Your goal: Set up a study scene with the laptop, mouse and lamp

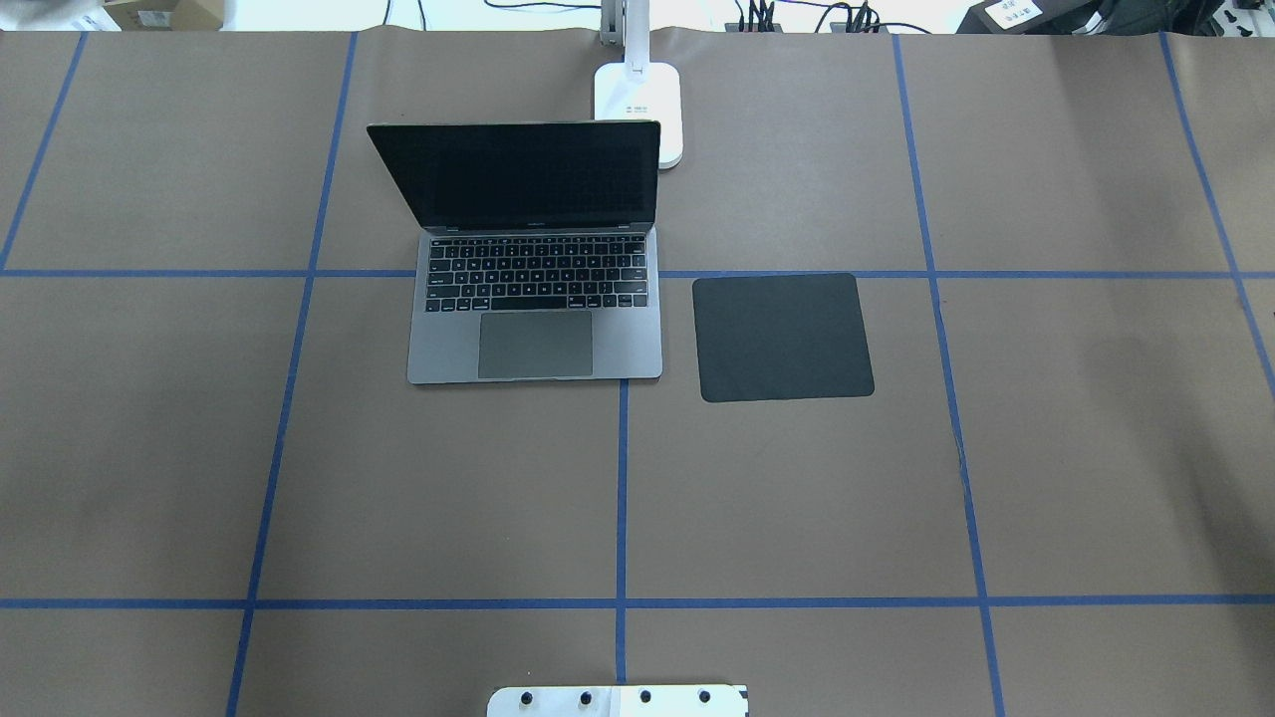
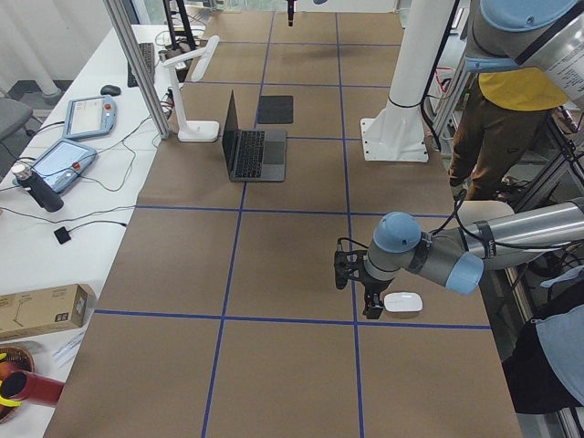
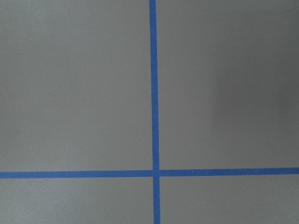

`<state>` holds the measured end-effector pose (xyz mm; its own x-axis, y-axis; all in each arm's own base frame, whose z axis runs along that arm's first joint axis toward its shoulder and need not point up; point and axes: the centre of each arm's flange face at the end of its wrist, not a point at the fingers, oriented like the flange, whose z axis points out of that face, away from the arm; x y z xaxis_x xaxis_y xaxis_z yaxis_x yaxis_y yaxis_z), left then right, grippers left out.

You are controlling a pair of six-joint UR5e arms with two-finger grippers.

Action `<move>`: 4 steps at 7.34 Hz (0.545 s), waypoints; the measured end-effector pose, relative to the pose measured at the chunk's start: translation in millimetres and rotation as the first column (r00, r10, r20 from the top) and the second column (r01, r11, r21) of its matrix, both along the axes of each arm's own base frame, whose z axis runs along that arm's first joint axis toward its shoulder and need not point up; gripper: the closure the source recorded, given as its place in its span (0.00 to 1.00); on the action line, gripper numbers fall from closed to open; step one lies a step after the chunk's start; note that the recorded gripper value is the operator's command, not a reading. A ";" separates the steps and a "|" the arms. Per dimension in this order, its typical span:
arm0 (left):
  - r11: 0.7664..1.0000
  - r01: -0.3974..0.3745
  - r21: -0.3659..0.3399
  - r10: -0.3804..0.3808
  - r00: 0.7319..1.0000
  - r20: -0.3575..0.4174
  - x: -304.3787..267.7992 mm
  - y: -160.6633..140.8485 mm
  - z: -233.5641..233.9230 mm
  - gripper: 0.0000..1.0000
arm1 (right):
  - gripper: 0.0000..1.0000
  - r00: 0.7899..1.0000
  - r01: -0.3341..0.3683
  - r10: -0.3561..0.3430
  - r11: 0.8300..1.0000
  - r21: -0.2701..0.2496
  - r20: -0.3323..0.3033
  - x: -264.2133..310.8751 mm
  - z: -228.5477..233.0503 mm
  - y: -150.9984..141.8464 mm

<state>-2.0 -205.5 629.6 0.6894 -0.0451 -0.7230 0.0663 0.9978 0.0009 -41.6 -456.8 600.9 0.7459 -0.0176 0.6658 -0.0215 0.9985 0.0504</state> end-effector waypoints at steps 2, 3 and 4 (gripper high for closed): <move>0.998 0.016 -0.061 -0.018 1.000 -0.022 31.3 -2.0 -10.9 0.00 | 0.00 1.000 0.000 0.000 1.000 0.000 0.000 -0.2 0.2 -0.7; 0.997 0.007 -0.073 -0.007 1.000 -0.006 47.9 -1.6 -11.7 0.00 | 0.00 1.000 0.000 0.000 1.000 0.001 0.000 -0.3 0.0 -1.0; 0.997 -0.006 -0.074 0.007 1.000 0.005 56.1 1.8 -9.0 0.00 | 0.00 1.000 0.000 0.000 1.000 0.002 0.000 -0.4 -0.2 -1.3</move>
<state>54.1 -203.7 620.7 0.6939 -0.0937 -0.7140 0.0601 0.9956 -0.0722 -42.0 -458.1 600.7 0.7456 -0.0186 0.6661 -0.0215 0.9984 0.0520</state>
